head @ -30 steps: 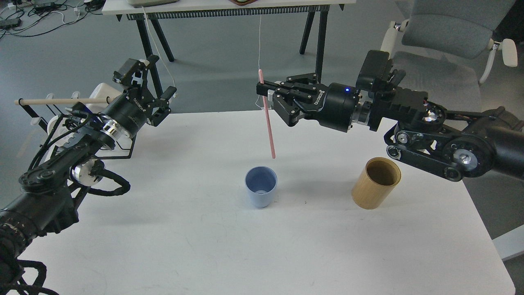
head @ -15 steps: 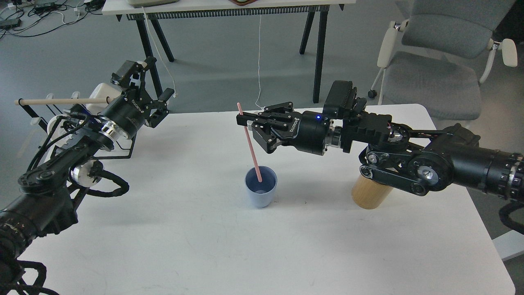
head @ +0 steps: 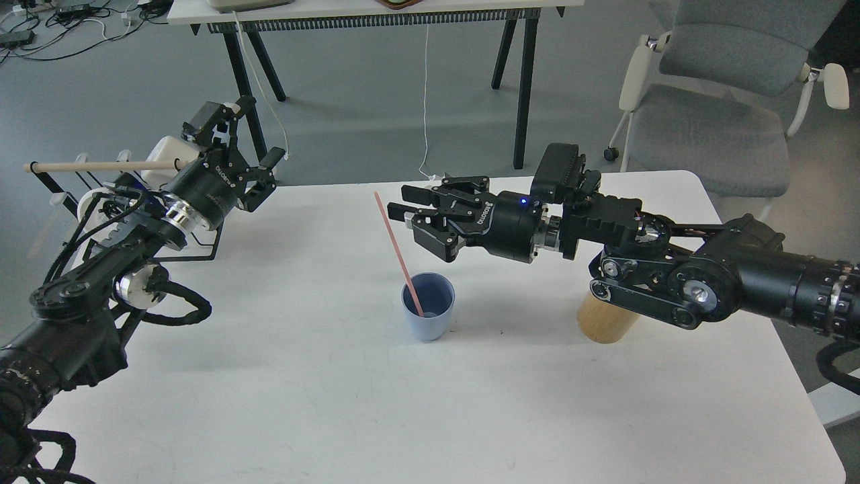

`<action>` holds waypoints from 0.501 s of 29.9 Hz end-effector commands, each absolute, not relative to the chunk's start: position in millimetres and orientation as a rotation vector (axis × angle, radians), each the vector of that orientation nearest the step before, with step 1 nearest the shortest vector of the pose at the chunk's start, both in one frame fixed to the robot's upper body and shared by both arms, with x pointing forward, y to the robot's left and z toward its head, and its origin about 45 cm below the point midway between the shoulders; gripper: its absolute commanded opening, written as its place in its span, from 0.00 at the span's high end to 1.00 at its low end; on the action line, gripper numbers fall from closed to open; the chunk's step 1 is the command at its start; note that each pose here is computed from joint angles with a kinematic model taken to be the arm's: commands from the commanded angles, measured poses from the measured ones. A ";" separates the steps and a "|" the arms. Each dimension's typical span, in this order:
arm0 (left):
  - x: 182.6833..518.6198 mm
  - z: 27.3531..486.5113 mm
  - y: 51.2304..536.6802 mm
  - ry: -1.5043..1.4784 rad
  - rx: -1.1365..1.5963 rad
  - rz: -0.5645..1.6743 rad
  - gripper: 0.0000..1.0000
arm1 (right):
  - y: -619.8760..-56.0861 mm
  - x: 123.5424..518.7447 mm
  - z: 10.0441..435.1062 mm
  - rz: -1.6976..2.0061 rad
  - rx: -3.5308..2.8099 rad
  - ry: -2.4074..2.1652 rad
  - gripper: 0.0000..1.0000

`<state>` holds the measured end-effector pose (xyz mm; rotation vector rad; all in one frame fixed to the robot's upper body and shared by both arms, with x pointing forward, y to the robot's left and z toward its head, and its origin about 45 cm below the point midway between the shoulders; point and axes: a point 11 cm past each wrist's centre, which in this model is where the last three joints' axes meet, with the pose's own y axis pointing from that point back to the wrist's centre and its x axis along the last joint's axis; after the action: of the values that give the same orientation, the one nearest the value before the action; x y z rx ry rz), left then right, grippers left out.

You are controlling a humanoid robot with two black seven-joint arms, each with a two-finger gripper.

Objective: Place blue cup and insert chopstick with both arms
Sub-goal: 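Carry the pink stick over the blue cup and lower it in, then open the right gripper to release the pink stick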

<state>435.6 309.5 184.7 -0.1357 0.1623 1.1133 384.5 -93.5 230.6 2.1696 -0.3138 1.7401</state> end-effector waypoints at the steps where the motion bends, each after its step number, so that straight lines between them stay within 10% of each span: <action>1: 435.5 184.5 309.4 0.163 -0.135 1.113 0.02 | -93.5 385.4 234.1 1.737 2.179 -0.336 0.06; 15: 439.8 192.5 307.8 0.148 -0.145 1.107 0.02 | -221.4 446.1 312.8 0.944 2.420 -1.533 0.03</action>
<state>437.6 310.1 189.2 -0.1401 0.1540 1.1118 440.0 -182.8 314.2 2.4198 -1.2987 1.1684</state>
